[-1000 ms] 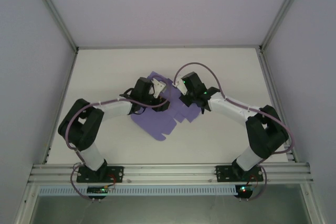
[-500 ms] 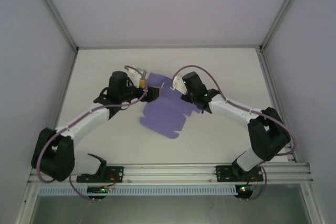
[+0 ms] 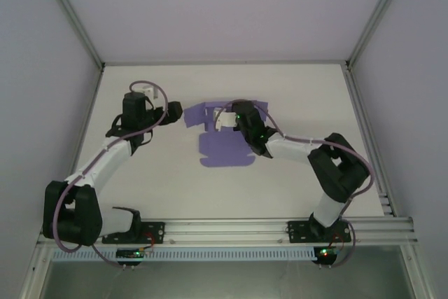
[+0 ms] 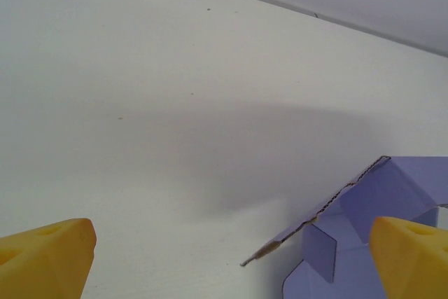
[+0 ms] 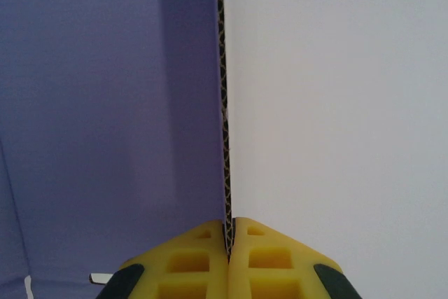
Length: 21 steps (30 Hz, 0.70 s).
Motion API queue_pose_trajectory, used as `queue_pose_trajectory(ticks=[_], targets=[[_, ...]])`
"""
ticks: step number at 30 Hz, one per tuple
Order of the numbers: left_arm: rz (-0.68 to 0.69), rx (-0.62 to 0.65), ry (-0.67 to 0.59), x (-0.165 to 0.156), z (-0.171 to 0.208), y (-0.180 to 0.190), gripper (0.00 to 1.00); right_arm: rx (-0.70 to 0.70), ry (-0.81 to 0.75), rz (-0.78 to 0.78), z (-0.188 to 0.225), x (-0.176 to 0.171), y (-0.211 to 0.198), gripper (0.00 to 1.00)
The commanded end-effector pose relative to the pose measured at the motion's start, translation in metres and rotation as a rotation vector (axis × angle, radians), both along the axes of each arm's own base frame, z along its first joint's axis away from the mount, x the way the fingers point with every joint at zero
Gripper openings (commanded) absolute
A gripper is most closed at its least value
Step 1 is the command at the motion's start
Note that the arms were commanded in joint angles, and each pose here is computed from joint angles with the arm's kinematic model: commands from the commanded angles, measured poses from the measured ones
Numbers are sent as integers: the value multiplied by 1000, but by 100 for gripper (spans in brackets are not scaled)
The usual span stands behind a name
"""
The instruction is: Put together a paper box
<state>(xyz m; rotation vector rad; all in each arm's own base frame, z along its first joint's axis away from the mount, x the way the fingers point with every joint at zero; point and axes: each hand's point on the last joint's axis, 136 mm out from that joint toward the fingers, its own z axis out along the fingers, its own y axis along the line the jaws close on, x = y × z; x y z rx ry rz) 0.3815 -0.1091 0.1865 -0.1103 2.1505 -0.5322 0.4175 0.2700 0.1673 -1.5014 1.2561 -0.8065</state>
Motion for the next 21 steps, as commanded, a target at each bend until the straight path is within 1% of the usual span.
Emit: queue_pose_trajectory(ticks=[1, 3, 6, 11, 13, 16, 21], targets=[[54, 3, 19, 3, -2, 12, 100, -81, -212, 43, 19, 7, 8, 0], [72, 13, 32, 5, -7, 17, 100, -83, -241, 46, 15, 8, 10, 0], [68, 19, 45, 8, -13, 17, 100, -90, -239, 55, 1, 8, 11, 0], [69, 27, 66, 16, -24, 16, 100, -51, -261, 48, -18, 4, 3, 0], [64, 26, 74, 20, -30, 14, 100, -53, -266, 27, -26, 3, 2, 0], [63, 36, 87, 30, -38, 14, 99, -87, -264, 53, -47, -5, 2, 0], [86, 55, 113, 48, -49, 15, 100, -83, -281, 39, -52, -9, -4, 0]])
